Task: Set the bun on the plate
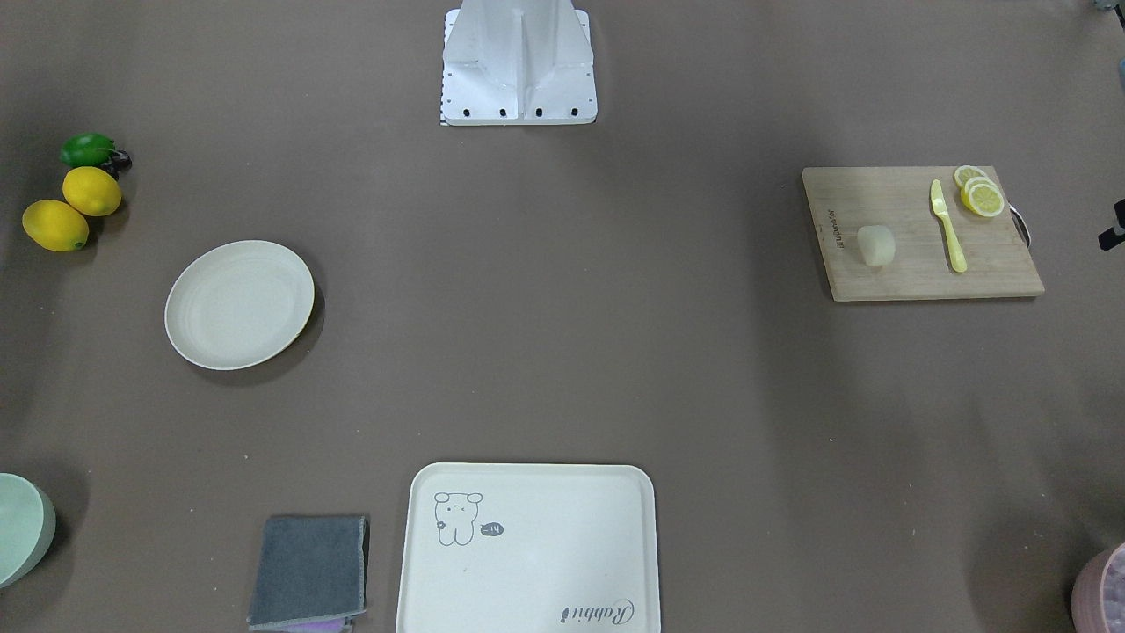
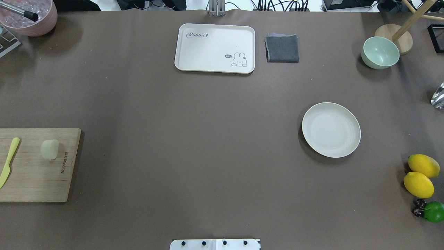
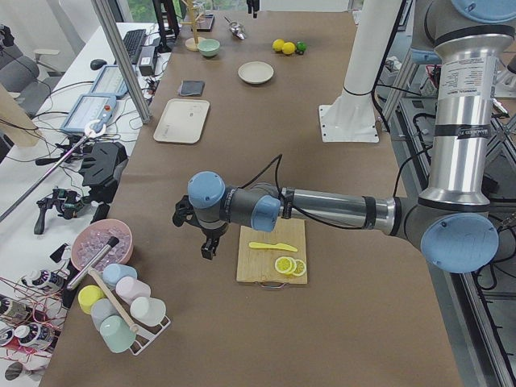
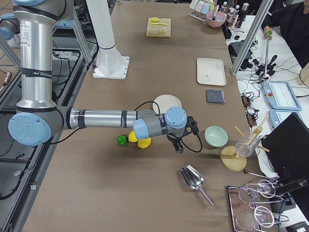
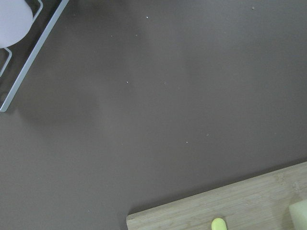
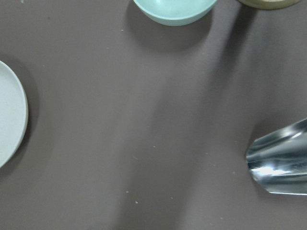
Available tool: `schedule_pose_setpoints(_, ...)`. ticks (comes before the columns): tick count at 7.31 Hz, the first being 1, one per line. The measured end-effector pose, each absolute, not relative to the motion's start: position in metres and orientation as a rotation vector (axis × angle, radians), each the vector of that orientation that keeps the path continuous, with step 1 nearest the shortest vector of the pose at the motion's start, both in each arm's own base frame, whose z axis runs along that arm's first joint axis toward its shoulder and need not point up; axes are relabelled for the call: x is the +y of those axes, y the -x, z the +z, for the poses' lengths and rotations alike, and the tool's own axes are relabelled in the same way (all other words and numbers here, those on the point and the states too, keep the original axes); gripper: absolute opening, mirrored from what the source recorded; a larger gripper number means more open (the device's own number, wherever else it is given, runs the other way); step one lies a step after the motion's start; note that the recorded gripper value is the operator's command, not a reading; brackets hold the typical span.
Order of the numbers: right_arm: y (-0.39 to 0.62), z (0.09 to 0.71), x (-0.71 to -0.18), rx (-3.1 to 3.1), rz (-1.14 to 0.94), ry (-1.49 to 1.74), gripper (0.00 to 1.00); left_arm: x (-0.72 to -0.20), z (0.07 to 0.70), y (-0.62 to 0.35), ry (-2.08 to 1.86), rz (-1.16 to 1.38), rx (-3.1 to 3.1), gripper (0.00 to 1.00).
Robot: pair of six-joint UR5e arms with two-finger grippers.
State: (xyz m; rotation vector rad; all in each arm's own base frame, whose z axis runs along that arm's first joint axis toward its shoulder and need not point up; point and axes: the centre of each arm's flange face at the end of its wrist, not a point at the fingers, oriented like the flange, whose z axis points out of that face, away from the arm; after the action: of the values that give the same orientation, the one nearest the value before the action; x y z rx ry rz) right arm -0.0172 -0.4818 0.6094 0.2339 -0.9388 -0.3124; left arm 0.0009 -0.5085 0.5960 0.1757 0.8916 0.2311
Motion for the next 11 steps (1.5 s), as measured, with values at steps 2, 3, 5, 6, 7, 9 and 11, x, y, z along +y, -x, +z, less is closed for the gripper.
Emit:
schedule_pose_setpoints(2,0.084,0.586,-0.485,-0.988,-0.234,-0.166,0.97,-0.508,0.599,-0.008,-0.159,0.23,0.894,0.97)
schedule_pose_setpoints(3,0.123,0.574,-0.487,-0.982,-0.203,-0.15,0.97,-0.507,0.601,-0.008,-0.144,0.206,0.896,0.97)
schedule_pose_setpoints(5,0.192,0.556,-0.489,-0.976,-0.187,-0.118,0.97,-0.507,0.604,-0.009,-0.124,0.175,0.897,0.97)
schedule_pose_setpoints(6,0.214,0.555,-0.489,-0.977,-0.192,-0.095,0.9,-0.507,0.604,-0.009,-0.122,0.171,0.898,0.97)
schedule_pose_setpoints(7,0.23,0.555,-0.49,-0.98,-0.206,-0.082,0.9,-0.507,0.604,-0.009,-0.121,0.169,0.898,0.97)
schedule_pose_setpoints(9,0.25,0.557,-0.491,-0.983,-0.219,-0.068,0.85,-0.506,0.604,-0.008,-0.121,0.168,0.898,0.97)
schedule_pose_setpoints(11,0.272,0.554,-0.495,-0.986,-0.242,-0.057,0.11,-0.504,0.604,-0.008,-0.12,0.168,0.898,0.97)
